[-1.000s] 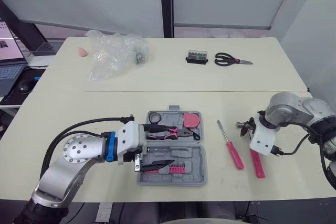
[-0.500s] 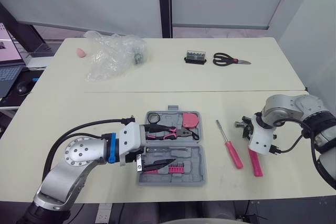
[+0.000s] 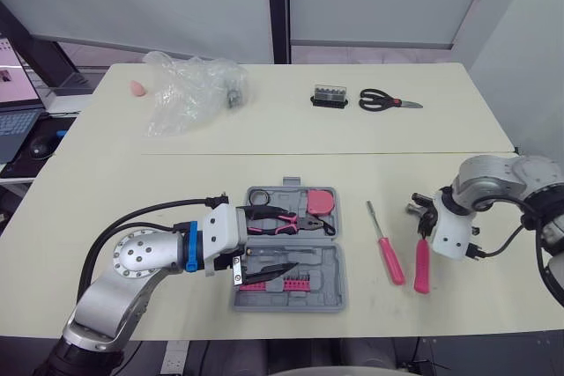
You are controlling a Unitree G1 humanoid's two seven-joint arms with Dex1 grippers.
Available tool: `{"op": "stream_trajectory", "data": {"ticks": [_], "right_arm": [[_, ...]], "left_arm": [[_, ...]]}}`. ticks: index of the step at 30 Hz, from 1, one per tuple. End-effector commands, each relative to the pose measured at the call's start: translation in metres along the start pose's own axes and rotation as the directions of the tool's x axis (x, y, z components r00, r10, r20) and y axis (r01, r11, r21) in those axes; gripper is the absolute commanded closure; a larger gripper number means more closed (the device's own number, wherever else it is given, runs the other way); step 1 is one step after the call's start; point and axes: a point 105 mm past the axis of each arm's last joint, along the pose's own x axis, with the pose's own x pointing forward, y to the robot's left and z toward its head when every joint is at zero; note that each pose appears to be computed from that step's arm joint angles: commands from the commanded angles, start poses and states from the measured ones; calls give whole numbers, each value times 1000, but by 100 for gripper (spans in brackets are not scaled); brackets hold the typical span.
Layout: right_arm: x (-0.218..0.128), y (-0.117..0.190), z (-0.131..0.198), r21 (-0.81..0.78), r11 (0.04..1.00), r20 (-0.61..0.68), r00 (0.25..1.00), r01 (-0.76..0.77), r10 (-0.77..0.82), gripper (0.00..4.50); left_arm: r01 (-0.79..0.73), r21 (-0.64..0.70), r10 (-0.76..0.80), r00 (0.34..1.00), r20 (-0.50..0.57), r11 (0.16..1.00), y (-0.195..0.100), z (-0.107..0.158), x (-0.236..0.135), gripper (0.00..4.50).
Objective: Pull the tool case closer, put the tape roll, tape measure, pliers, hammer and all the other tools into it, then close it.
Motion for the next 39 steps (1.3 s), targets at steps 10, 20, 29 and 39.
{"op": "stream_trajectory", "data": {"ticks": [10,20,29,39], "right_arm": [[-43,49,11,870,489,152,977,-61,-150,428],[-23,64,33,940,-318,9,942,-122,-335,428],[4,52,26,769,-629,-150,925,-112,-348,428],[13,30,7,627,-771,-273,896,-111,-351,428]], "left_arm": [[19,75,-20,1000,19,997,3,6,4,0],[70,46,-74,992,102,996,-2,20,14,0],[203,-30,-196,969,148,979,-16,35,9,0],[303,15,-302,942,147,953,-23,39,7,0]]}}
